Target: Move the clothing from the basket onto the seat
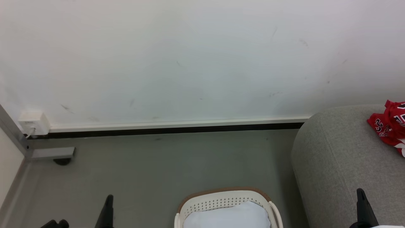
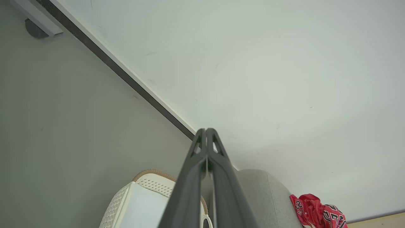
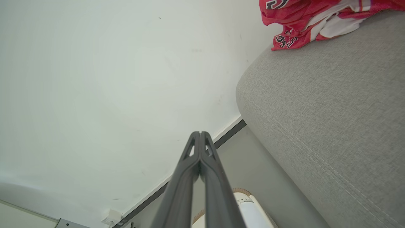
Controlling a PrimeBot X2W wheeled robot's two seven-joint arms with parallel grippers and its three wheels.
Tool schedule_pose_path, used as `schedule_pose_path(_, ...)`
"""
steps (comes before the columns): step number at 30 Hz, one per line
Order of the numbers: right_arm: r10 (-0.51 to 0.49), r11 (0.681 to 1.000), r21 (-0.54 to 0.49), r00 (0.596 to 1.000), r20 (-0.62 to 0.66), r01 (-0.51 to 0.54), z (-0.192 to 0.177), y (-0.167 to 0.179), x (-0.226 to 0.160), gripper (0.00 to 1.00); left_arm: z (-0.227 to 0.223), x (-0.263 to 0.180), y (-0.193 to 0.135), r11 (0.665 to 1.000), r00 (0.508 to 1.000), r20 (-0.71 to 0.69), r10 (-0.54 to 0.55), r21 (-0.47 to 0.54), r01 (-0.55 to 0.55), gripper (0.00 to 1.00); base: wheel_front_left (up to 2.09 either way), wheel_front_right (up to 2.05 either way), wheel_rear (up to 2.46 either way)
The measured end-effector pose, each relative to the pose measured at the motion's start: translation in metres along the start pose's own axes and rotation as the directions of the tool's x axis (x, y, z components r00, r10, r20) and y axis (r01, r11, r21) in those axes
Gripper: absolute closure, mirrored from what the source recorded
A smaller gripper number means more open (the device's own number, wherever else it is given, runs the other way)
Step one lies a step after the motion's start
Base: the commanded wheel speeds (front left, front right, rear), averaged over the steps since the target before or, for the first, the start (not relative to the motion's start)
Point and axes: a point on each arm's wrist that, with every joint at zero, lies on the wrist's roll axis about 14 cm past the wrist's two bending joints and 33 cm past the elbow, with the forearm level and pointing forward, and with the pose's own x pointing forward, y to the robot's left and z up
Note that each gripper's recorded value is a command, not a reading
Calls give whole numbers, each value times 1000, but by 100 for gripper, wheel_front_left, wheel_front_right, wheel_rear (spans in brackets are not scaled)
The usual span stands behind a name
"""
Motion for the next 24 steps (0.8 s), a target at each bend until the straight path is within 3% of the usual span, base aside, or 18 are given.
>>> schedule_pose_path(24, 17, 964, 264, 1000, -7, -15, 6, 8, 10, 100, 11, 10, -3, 964, 1000, 9, -6, -264, 9, 100, 0, 0, 0)
